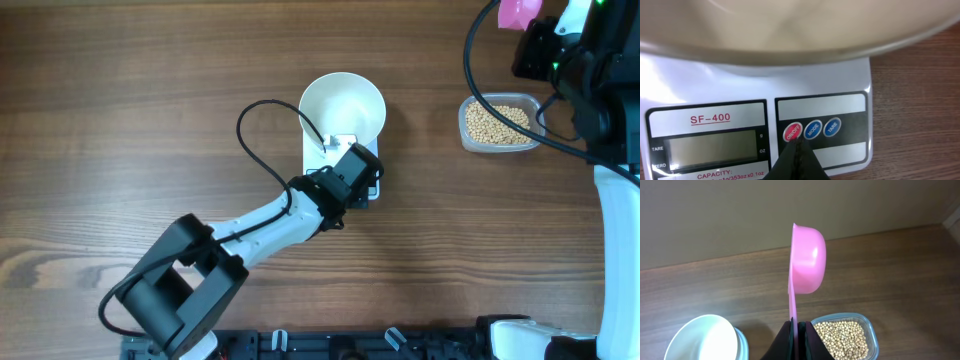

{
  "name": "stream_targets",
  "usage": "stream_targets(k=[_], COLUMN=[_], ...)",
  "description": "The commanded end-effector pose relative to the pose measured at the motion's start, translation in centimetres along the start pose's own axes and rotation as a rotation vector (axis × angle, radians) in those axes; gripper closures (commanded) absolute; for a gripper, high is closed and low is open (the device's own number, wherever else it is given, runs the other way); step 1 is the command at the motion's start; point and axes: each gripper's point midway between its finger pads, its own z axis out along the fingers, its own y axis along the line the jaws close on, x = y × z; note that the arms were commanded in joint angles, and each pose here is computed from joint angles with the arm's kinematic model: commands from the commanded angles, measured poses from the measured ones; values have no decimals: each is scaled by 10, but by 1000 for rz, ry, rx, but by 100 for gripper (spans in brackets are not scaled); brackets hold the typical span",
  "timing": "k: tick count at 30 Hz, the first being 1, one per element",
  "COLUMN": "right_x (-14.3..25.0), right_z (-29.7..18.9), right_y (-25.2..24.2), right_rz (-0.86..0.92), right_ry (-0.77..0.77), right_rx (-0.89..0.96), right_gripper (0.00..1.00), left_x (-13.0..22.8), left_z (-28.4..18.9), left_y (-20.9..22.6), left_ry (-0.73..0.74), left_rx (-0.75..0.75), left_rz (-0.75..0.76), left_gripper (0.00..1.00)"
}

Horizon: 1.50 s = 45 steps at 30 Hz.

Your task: Scoop item into bowl and weigh 150g on scale

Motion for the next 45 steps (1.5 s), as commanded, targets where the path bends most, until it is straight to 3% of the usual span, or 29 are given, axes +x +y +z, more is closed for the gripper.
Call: stream_targets(k=[1, 45], right_x=[-6, -6], right_z=[-1, -1], right_y=[-2, -2], right_rz=[-19, -19], right_ry=[-16, -17], right_rx=[15, 15], right_gripper=[96, 96], left_x=[8, 3], left_z=[12, 15], left_y=[8, 10], left_ry=[6, -21], left_rx=[-41, -57], left_rz=[9, 7], left_gripper=[96, 96])
